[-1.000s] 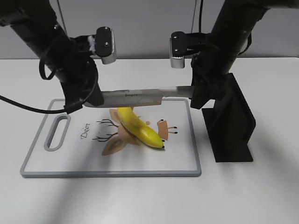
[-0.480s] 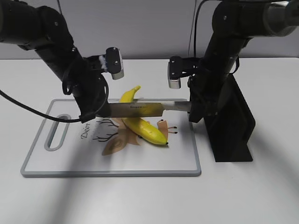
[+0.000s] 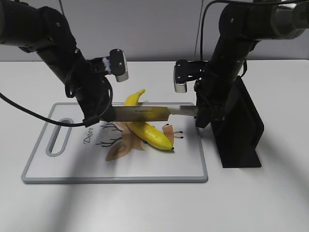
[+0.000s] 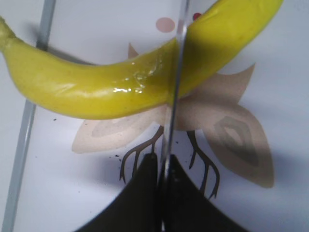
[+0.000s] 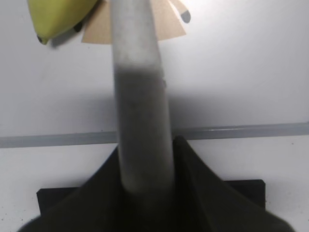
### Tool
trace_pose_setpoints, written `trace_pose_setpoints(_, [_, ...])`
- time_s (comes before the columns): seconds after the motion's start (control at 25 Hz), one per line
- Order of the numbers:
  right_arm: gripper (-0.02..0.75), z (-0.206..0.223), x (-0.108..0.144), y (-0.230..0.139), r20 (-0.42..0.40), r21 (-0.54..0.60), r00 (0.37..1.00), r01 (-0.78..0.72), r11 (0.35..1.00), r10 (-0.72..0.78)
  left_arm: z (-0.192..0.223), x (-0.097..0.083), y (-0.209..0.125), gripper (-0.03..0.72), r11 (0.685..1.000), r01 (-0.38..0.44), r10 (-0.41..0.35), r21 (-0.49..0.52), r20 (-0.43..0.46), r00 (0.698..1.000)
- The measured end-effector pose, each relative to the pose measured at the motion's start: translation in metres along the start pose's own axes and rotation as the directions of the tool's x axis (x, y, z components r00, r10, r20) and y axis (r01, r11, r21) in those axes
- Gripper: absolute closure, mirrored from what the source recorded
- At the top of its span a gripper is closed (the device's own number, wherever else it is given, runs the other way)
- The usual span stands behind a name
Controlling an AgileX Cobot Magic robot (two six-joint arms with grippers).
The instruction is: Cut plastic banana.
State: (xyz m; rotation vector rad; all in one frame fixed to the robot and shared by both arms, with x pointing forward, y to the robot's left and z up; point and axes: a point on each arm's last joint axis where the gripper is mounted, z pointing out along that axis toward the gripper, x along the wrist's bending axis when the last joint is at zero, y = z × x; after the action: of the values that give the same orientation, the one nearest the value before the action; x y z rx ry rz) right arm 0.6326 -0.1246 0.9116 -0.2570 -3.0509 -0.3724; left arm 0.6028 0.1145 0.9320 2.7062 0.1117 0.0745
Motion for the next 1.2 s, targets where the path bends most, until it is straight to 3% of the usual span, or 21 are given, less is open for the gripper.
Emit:
trace_pose_setpoints(0.48, [0.535, -0.014, -0.007, 0.009, 0.002, -0.011, 1.0, 0.023, 1.0, -0.023, 0.003, 0.0, -0.002, 0.691, 1.0, 0.006, -0.006, 0.006, 0.007, 1.0])
trace_pose_setpoints(0.72, [0.535, -0.029, -0.01, 0.019, -0.043, -0.002, 0.998, 0.042, 0.999, -0.042, 0.0, -0.004, -0.002, 0.692, 1.0, 0.002, -0.002, 0.016, 0.017, 1.0])
trace_pose_setpoints(1.2, [0.515, -0.06, -0.018, 0.035, 0.029, -0.061, 0.999, 0.032, 0.998, -0.03, -0.052, -0.006, 0.011, 0.692, 0.996, -0.087, 0.09, 0.031, -0.125, 0.988])
